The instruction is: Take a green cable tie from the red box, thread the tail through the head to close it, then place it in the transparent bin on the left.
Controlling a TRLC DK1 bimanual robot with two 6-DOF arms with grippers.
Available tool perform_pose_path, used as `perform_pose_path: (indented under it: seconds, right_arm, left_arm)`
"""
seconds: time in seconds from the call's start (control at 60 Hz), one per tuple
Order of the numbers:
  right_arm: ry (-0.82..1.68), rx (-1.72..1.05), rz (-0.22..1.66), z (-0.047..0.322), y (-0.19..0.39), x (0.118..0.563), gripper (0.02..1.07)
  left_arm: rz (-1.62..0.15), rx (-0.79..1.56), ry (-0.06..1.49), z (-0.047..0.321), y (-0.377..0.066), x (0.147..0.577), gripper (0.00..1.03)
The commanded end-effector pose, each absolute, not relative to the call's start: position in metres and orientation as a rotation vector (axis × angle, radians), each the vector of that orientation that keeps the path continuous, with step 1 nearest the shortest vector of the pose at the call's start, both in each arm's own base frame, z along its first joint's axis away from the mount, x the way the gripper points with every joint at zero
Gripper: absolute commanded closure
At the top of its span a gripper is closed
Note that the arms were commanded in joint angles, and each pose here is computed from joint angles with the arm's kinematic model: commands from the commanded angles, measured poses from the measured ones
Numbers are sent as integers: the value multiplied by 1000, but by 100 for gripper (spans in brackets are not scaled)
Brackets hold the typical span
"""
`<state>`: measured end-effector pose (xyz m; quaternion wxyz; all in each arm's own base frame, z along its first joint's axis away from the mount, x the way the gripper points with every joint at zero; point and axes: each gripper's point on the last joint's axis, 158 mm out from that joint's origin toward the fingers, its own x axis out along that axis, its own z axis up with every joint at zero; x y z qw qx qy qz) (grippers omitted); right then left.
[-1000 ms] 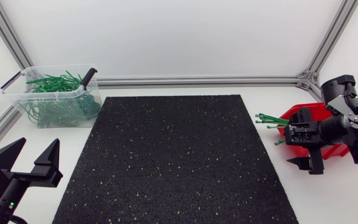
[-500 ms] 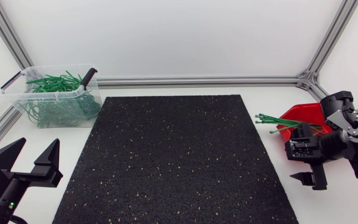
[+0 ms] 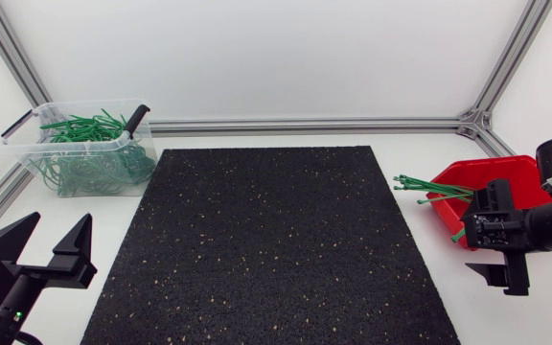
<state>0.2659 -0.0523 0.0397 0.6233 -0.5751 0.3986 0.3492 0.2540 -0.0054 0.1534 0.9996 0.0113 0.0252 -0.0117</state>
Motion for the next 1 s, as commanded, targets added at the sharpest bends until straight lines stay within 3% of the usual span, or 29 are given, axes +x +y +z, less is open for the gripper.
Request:
perform_pose_path:
  seconds: [0.0, 0.3, 0.617, 0.983]
  right_arm:
    - [949, -1317, 868, 24, -49, 249, 7]
    - [1014, -1297, 928, 1, -49, 231, 7]
    - [1006, -1308, 902, 5, -53, 227, 7]
    - [978, -1367, 821, -1, -66, 262, 11]
  left_arm:
    - [-27, 19, 112, 129, -6, 254, 4]
    - [-29, 19, 114, 128, -7, 254, 4]
    - [-30, 18, 114, 128, -7, 254, 4]
    - [-24, 14, 115, 128, -5, 254, 4]
